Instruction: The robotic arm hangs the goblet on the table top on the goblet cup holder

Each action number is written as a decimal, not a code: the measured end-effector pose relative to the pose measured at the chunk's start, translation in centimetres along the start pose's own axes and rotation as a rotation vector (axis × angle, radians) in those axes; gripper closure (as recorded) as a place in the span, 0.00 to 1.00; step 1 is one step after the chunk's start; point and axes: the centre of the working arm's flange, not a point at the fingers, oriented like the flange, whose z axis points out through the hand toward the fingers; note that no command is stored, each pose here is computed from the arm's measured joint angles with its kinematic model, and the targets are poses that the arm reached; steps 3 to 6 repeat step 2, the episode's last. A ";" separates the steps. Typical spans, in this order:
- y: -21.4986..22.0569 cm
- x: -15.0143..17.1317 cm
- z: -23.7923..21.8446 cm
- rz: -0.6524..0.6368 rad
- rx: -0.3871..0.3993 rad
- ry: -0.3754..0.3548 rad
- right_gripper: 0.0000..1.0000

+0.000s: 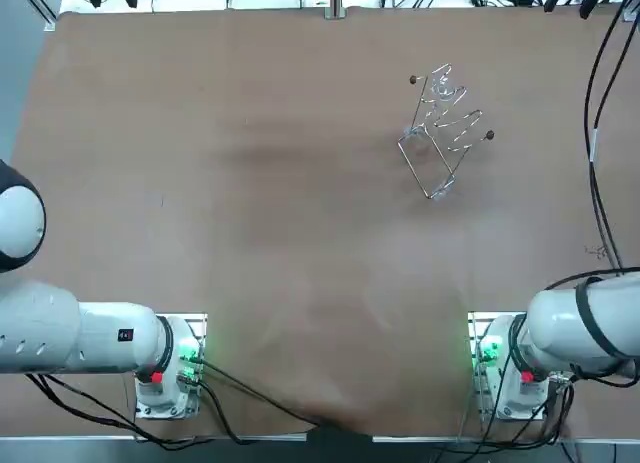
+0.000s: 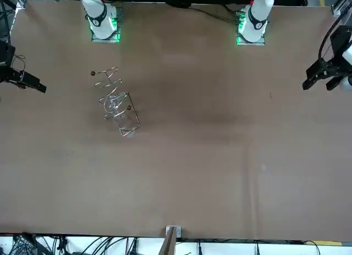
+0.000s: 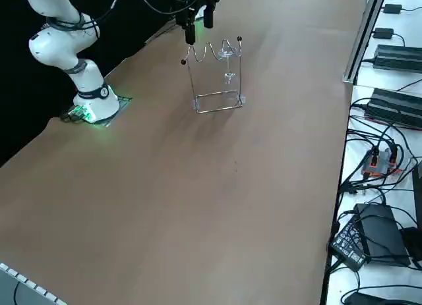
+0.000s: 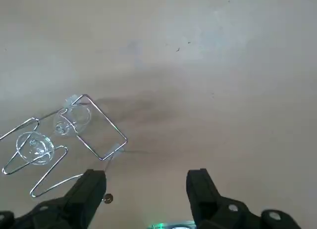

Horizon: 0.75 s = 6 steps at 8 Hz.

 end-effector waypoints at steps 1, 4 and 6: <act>0.0 -0.1 0.1 0.001 -0.001 -0.008 0.00; 0.0 -0.1 0.3 0.002 -0.002 -0.016 0.00; 0.0 -0.1 0.3 0.002 -0.002 -0.016 0.00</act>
